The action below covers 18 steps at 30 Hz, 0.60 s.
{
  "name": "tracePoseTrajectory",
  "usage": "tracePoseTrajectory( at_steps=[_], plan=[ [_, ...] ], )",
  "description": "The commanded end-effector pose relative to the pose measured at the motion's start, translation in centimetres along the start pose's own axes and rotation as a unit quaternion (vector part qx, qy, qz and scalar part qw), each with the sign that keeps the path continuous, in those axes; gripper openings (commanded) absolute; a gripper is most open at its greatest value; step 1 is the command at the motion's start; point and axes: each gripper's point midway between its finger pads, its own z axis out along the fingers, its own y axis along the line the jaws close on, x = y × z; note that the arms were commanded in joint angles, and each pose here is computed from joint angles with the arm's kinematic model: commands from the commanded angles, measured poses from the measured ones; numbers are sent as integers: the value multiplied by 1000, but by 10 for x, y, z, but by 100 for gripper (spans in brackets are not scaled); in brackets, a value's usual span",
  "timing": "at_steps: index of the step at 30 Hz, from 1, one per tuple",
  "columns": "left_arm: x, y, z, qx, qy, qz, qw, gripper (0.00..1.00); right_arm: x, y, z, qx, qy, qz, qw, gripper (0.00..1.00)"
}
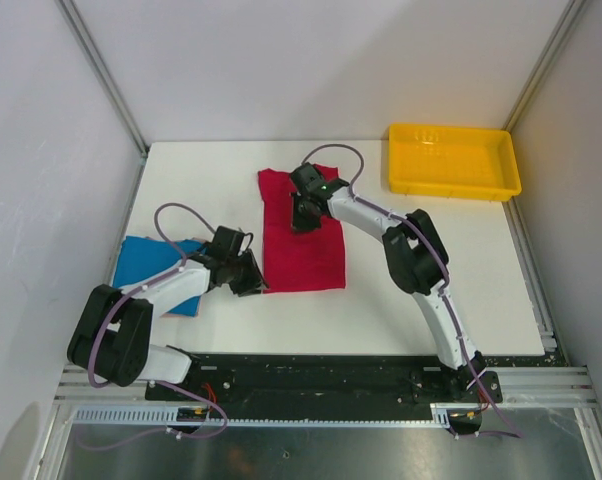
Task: Fold and stack the t-shirts
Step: Fold the folded rectangular tshirt in 1/3 of the way, then grab one side of the 2/3 rectangular tshirt with both arms
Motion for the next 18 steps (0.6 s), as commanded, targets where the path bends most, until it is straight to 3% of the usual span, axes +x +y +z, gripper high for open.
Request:
tracePoseTrajectory(
  at_steps=[1, 6, 18],
  plan=[
    [-3, 3, 4, -7, -16, -10, 1000, 31, -33, 17, -61, -15, -45, 3, 999, 5],
    [-1, 16, 10, -34, -19, -16, 999, 28, -17, 2, -92, -6, -44, 27, 999, 5],
    [0, 23, 15, -50, -18, -15, 998, 24, 88, -64, -117, 48, 10, 64, 997, 4]
  ],
)
